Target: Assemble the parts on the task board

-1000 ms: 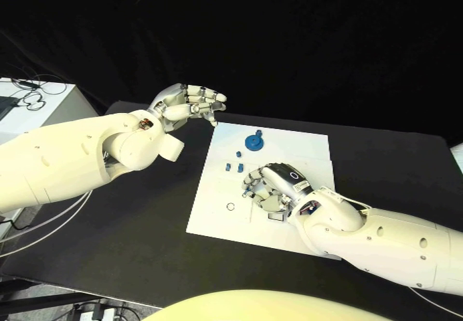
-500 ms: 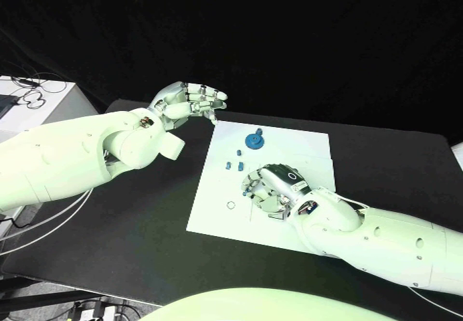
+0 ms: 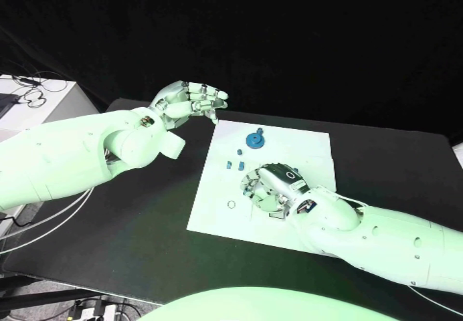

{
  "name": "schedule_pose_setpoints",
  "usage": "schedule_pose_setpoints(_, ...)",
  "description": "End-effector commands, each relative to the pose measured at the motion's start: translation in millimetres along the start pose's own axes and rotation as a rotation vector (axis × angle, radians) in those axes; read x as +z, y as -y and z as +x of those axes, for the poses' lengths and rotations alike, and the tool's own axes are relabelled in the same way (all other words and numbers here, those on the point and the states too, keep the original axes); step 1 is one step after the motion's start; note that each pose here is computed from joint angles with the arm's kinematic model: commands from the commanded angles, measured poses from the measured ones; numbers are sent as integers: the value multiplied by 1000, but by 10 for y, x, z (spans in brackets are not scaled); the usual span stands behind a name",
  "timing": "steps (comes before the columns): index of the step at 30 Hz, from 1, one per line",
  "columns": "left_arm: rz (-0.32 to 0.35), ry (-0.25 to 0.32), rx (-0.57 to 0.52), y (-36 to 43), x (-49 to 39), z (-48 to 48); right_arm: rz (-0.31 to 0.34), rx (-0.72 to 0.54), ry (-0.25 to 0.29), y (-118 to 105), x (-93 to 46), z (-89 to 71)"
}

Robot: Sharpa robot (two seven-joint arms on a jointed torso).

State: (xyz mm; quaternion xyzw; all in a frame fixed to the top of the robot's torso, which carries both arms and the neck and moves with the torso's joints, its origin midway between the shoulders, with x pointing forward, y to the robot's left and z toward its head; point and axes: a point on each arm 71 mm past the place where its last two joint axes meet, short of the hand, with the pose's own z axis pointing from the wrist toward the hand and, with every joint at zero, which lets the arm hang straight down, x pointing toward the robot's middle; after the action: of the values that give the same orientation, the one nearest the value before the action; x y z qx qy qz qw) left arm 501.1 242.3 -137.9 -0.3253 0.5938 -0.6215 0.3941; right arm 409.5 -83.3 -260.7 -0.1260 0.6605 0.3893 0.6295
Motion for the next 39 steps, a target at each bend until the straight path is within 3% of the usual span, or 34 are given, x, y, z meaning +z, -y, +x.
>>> schedule_pose_setpoints(1, 4, -12, -10, 9, 6, 22, -32, -21, -71, -41, -12, 80)
schedule_pose_setpoints(14, 2, -13, -10, 7, 6, 20, -61, -34, -90, -104, -34, 100)
schedule_pose_setpoints(39, -8, -15, -11, -2, 3, 9, -50, 11, 43, -75, -105, -27)
